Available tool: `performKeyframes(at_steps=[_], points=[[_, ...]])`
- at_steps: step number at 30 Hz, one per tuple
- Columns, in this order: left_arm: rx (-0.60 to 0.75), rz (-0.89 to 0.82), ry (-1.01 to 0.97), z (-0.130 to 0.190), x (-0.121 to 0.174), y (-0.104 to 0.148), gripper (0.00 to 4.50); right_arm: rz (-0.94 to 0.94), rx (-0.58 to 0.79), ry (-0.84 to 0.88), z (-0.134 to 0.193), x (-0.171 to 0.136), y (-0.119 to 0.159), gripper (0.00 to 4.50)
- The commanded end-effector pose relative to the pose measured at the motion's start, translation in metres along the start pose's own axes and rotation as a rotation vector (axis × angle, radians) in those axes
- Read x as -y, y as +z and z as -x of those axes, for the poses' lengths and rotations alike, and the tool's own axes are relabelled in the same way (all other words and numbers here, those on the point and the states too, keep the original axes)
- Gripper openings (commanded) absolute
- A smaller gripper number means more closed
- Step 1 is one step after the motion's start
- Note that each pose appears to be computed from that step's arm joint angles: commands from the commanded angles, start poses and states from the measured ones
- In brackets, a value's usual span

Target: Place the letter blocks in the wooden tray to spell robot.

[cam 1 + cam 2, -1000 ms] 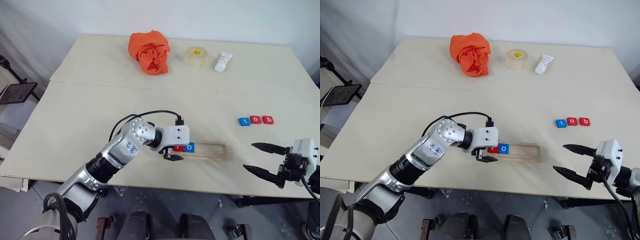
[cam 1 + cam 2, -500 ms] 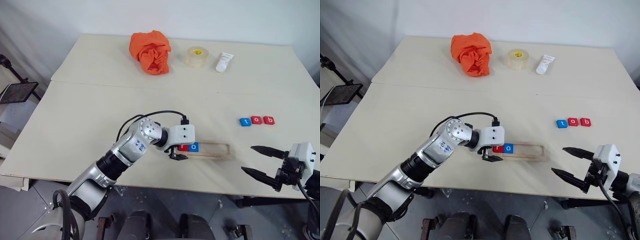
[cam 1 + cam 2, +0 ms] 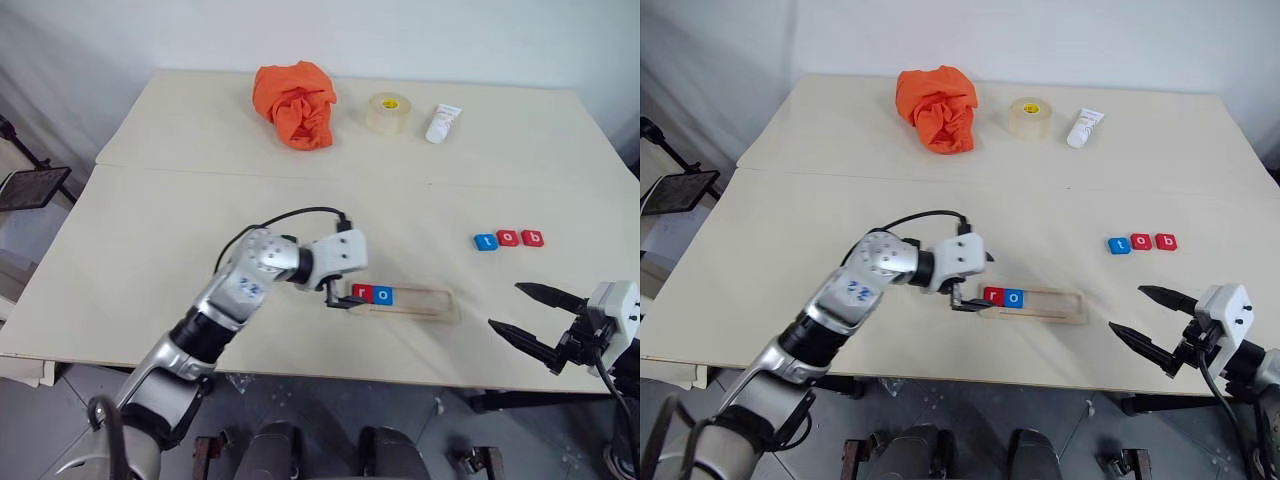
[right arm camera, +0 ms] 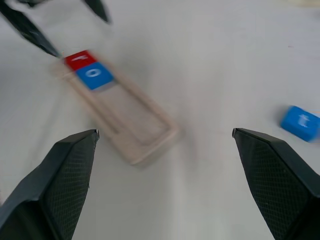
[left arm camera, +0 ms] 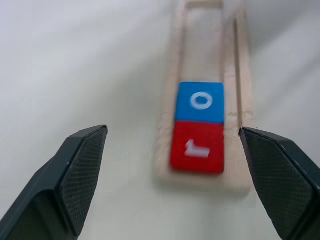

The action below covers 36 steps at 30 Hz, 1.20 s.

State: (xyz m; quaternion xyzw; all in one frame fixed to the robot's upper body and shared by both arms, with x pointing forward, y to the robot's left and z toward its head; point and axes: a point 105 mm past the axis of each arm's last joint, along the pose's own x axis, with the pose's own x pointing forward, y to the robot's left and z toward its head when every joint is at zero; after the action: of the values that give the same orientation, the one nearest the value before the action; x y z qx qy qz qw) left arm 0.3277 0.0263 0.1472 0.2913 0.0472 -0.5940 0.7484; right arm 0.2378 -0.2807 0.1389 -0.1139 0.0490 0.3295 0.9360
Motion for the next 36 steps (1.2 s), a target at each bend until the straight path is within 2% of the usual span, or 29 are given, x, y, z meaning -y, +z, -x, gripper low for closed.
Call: performKeyframes(at_steps=[1,4,7,10,13,21,36], points=[[0.138,-0.036,-0.027,0.013,0.01,0.014,4.48,0.041,0.014,-0.119,0.004,0.017,0.01,4.5],[0.278,-0.038,-0.015,0.034,0.018,0.005,4.48,0.012,-0.025,-0.287,0.003,0.043,0.004,4.5],[0.427,-0.007,0.068,0.055,0.012,-0.004,4.48,-0.011,-0.054,-0.382,0.001,0.059,-0.001,4.5],[0.454,-0.03,0.064,0.065,0.018,-0.021,4.48,-0.056,-0.122,-0.428,0.002,0.064,-0.01,4.5],[0.532,-0.01,0.066,0.073,0.022,-0.027,4.48,-0.053,-0.108,-0.442,0.005,0.067,-0.008,4.5],[0.537,-0.005,-0.008,0.077,0.031,-0.053,4.48,-0.071,-0.07,-0.499,0.022,0.075,0.007,4.5],[0.54,-0.025,-0.098,0.068,0.026,-0.059,4.48,-0.082,-0.026,-0.473,0.027,0.071,0.019,4.5]])
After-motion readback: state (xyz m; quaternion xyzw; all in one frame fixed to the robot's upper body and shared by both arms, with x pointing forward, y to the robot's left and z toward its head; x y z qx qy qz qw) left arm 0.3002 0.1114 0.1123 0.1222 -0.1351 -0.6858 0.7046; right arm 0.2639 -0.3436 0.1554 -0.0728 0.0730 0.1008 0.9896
